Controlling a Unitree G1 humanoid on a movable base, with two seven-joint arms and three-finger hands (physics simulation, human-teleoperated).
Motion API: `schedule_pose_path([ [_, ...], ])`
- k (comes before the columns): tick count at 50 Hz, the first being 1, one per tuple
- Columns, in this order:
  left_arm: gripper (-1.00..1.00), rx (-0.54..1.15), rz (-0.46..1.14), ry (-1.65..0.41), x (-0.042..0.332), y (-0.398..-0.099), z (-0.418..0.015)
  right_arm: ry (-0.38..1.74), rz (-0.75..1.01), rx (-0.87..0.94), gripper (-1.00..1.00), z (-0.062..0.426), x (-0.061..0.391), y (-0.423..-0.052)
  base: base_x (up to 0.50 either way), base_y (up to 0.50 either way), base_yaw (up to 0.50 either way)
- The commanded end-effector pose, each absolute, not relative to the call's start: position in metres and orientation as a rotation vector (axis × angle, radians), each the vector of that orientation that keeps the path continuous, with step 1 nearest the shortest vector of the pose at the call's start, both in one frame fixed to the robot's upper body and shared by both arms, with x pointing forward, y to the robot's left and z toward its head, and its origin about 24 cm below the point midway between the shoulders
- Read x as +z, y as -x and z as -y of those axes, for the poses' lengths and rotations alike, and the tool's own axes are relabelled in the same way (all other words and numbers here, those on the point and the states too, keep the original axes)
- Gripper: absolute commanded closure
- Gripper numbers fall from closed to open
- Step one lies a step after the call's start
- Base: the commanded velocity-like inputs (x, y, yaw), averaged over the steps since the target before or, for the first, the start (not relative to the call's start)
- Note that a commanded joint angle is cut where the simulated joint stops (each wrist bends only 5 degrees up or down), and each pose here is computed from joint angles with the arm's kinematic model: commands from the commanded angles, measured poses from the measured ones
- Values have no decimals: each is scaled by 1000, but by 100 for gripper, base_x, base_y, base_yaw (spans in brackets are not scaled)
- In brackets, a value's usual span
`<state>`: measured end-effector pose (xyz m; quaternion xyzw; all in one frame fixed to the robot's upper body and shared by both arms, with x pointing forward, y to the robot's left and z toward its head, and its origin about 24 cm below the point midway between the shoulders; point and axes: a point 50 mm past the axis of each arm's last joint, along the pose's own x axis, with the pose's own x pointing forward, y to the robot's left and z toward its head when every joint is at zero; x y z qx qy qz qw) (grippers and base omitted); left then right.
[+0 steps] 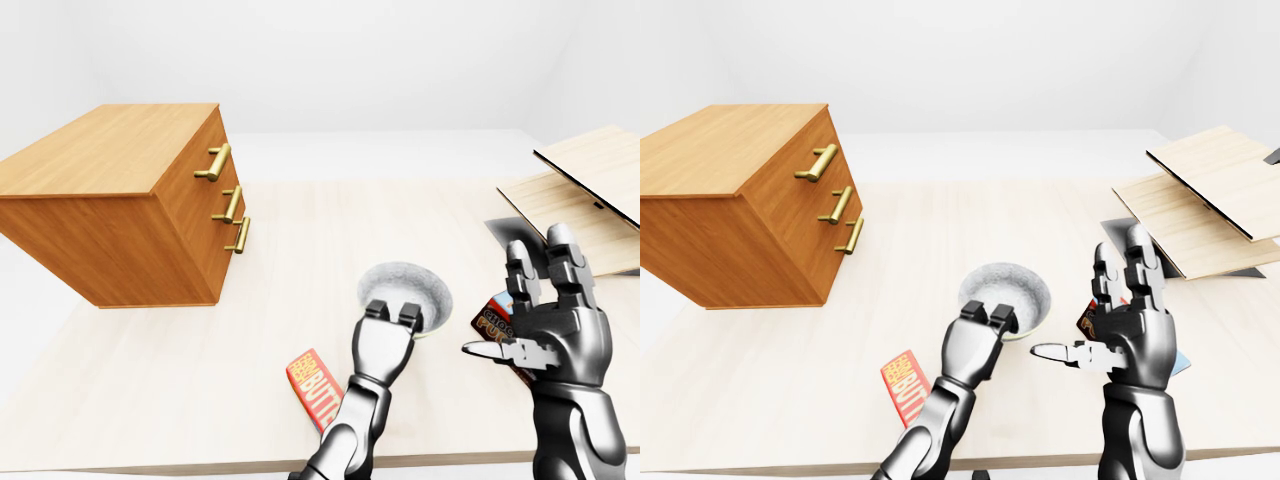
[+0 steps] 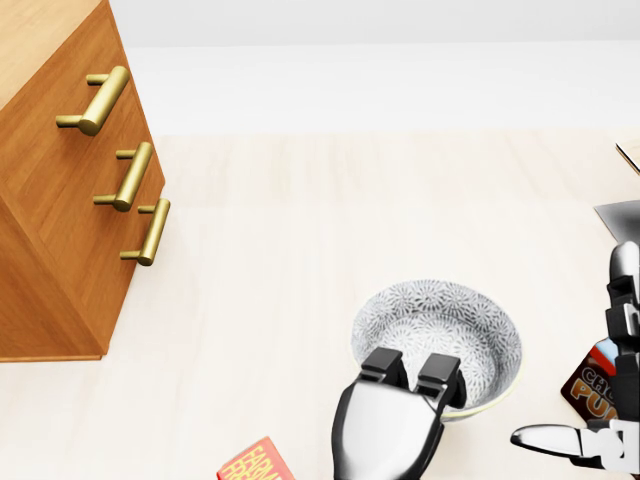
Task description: Close the top drawer of the cabinet and put the bowl on top of it.
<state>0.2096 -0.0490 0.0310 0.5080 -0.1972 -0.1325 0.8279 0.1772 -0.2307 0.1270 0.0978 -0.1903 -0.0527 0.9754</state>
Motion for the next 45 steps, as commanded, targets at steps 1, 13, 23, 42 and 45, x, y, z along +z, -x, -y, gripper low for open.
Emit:
schedule_pose_path([
  [1, 100, -272, 434, -1077, 33, -209, 50, -196, 380, -103, -100, 230, 126, -178, 0, 0, 0],
  [13, 100, -269, 435, -1076, 35, -210, 49, -195, 382, -102, -100, 230, 127, -178, 0, 0, 0],
  [23, 100, -273, 464, -1068, 45, -207, 48, -195, 384, -101, -100, 230, 127, -178, 0, 0, 0],
  [42, 100, -257, 523, -1044, 72, -203, 40, -194, 377, -98, -100, 229, 126, -177, 0, 0, 0],
  [45, 100, -252, 531, -1042, 77, -204, 38, -194, 377, -99, -100, 229, 126, -177, 0, 0, 0],
])
